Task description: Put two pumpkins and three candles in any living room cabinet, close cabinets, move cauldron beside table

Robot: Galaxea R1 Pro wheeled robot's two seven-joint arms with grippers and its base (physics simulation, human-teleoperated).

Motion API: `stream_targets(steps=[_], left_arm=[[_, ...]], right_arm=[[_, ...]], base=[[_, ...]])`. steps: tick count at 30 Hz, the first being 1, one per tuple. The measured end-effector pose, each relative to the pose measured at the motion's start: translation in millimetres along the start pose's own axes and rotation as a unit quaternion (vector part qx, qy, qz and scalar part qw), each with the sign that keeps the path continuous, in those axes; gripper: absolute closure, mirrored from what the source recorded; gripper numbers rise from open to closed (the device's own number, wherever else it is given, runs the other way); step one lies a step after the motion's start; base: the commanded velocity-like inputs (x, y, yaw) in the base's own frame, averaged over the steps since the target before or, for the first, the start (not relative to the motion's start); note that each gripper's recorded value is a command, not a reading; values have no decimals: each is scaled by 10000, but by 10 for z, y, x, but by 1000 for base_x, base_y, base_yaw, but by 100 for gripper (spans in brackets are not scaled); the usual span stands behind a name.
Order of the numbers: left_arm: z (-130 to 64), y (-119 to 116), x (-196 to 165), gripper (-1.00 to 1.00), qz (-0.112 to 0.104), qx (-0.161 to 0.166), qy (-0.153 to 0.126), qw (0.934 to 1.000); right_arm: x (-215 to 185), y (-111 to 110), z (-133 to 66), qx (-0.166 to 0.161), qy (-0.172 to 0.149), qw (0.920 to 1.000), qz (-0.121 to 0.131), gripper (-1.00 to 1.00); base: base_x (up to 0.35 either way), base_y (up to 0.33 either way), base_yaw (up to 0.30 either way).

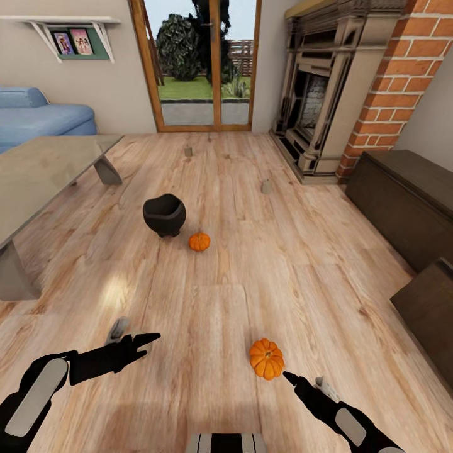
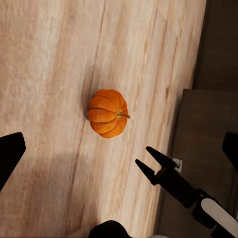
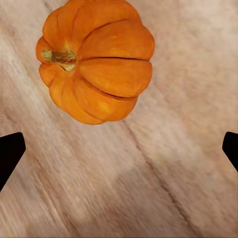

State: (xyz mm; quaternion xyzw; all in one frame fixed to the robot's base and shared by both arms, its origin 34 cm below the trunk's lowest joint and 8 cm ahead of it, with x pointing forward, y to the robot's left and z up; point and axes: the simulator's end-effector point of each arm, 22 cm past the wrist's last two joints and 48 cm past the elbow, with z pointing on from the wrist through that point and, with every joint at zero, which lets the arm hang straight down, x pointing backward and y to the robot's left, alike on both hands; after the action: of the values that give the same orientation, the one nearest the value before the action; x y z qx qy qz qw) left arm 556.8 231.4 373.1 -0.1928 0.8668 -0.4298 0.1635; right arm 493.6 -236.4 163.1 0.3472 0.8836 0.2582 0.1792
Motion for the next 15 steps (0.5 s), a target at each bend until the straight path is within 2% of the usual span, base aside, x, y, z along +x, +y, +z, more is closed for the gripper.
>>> stream_targets(steps=[4,9,15], left_arm=[[-3,-1,-2,-100,1,0,-4,10000],[-2,1,-3,-100,0,-2,-4,10000],[-3,1,-2,-100,3,-4,-3,10000]], right_arm=[[-3,2,-1,-2,-4,10000,1,-100],[3,-5,-1,4,1,10000,6,-100],[3,-9,-2,12,0,10000,2,-100]], base=[[232,44,0],[125,17,0],[244,2,0]])
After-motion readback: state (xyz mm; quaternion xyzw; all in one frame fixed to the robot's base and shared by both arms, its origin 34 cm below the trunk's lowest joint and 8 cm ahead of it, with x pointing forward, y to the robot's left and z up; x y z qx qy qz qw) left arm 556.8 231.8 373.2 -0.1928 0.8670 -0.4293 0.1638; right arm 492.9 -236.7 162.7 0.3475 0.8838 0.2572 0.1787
